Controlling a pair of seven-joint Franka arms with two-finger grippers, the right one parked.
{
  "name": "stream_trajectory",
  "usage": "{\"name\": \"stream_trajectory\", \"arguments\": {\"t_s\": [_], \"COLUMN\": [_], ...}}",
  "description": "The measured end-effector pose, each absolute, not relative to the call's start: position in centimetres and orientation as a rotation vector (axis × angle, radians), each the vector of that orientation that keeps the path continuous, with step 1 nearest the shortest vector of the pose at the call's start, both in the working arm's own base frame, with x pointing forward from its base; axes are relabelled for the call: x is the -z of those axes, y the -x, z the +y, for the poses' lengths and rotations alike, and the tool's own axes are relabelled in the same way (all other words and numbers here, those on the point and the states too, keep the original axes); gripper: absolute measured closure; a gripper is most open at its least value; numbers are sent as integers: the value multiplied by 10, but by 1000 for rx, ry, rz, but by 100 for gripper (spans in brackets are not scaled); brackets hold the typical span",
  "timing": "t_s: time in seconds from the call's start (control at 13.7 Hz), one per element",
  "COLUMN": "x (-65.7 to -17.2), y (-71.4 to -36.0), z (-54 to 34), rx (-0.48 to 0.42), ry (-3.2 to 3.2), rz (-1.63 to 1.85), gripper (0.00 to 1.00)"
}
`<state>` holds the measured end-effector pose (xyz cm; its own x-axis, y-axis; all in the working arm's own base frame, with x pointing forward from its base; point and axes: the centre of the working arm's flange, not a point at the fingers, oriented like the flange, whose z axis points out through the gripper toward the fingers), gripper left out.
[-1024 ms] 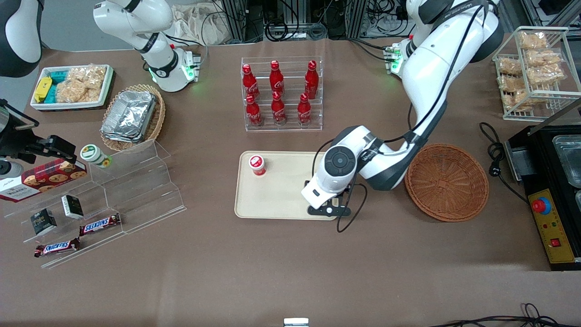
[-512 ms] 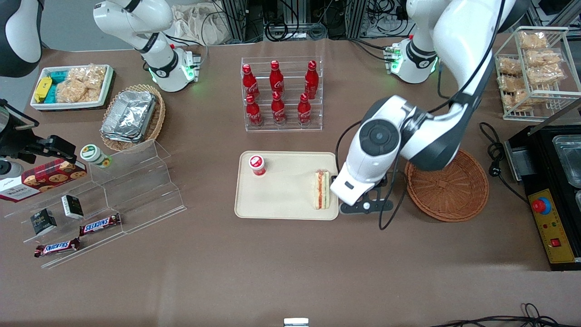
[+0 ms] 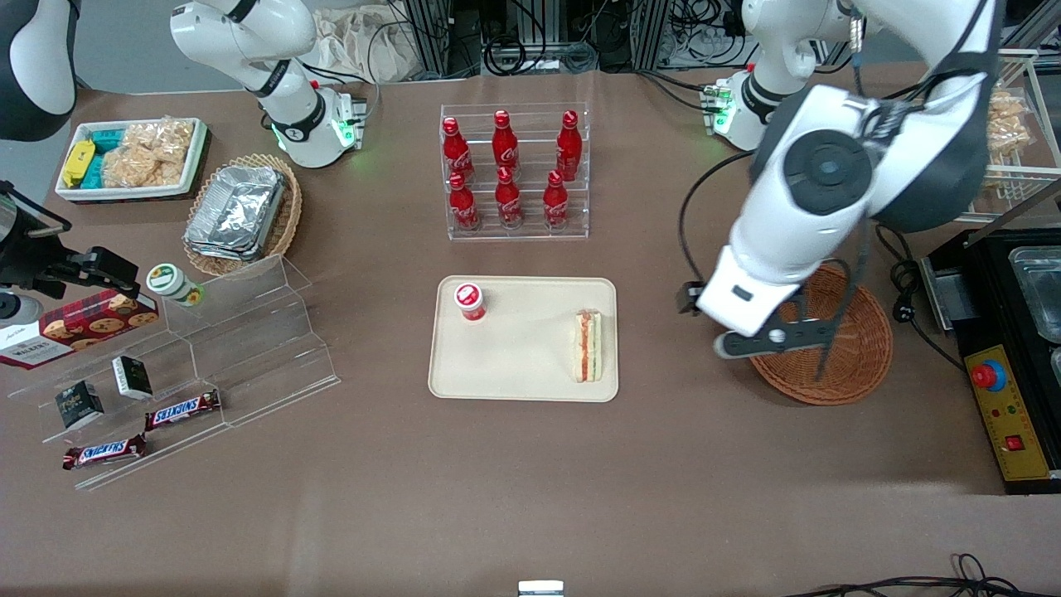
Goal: Place sandwich from basket to tray
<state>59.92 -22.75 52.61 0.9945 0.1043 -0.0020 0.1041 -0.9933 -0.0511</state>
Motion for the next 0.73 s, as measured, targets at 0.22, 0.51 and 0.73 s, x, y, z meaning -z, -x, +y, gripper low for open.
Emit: {"name": "stream_trajectory", "arguments": {"t_s": [0.22,0.51,0.73], "x": [-535,-531,-533], "y": [-594,-576,-581], "z": [-126,-38,-20], "rx": [-46,-82,-71], "ry": [3112,3117,3117], "rz": [-101,-30,-11], "gripper": [0,0,0]}}
